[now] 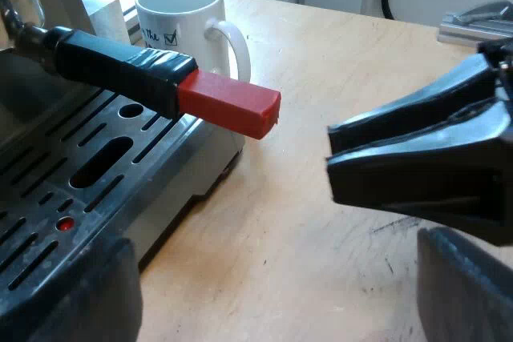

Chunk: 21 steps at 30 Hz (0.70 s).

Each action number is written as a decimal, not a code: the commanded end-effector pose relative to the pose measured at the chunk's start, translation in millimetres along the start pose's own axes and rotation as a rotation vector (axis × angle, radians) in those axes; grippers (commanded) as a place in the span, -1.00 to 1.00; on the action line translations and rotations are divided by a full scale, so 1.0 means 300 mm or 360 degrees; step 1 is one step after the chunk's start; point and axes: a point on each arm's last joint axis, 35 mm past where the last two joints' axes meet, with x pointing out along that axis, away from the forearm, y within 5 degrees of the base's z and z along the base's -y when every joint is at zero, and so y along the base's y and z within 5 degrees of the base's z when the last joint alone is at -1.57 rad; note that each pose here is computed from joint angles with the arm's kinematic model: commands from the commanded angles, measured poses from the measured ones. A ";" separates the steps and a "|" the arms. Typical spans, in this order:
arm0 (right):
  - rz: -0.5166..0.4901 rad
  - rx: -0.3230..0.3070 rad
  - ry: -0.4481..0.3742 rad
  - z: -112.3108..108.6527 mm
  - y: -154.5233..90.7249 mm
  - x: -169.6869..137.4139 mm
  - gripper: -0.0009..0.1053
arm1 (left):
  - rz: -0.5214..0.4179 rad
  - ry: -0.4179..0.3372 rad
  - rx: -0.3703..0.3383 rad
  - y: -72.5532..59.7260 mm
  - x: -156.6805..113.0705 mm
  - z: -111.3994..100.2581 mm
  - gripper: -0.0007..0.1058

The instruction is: Grind coffee beans and then tamp

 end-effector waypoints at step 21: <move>-0.0184 0.0065 -0.0010 0.039 -0.066 0.124 -0.51 | -0.0028 -0.0013 0.0010 -0.004 0.001 0.004 0.35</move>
